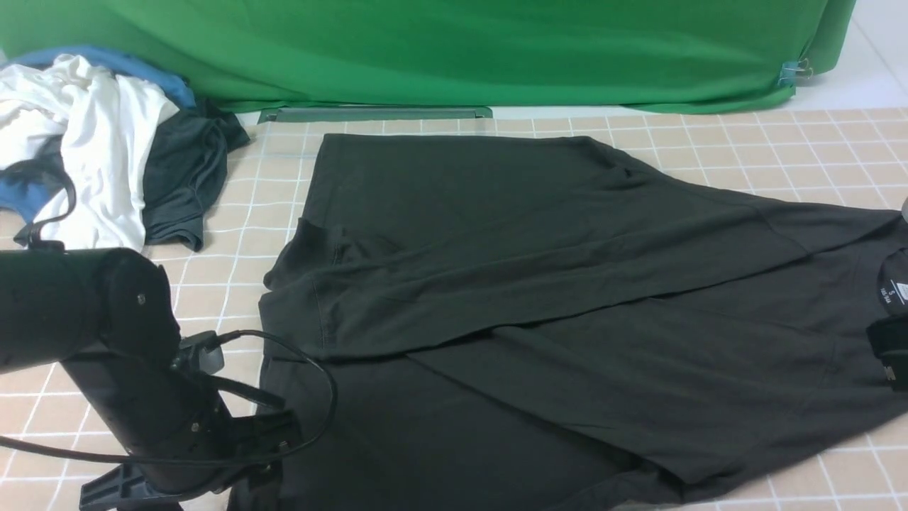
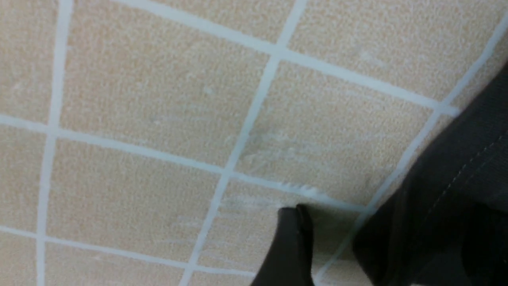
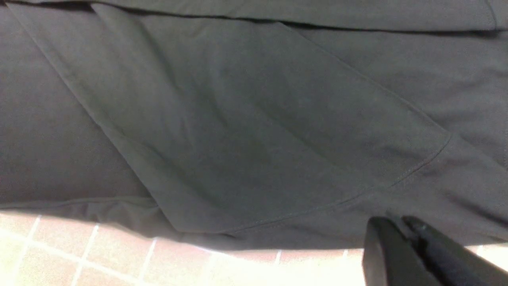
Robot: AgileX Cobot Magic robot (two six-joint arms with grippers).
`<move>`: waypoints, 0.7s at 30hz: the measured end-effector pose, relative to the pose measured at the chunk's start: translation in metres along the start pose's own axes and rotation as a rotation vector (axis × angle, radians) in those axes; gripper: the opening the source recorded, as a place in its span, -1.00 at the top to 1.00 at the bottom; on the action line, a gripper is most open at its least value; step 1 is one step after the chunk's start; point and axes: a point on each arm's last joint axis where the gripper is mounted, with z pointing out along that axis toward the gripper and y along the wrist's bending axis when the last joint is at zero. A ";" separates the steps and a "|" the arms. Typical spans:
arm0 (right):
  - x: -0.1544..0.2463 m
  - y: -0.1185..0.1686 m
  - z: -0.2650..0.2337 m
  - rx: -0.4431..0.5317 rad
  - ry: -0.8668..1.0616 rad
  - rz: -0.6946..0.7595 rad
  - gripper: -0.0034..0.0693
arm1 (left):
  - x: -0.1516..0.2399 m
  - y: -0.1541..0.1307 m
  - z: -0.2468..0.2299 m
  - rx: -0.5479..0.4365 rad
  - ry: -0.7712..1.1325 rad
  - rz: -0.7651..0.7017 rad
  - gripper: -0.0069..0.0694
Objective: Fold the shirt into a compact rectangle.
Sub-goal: 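Grasp the near edge of the shirt at its hem and shoulder corners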
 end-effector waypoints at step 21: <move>0.010 -0.008 -0.001 0.089 0.107 -0.008 0.74 | 0.001 -0.013 0.000 0.152 -0.023 0.123 0.75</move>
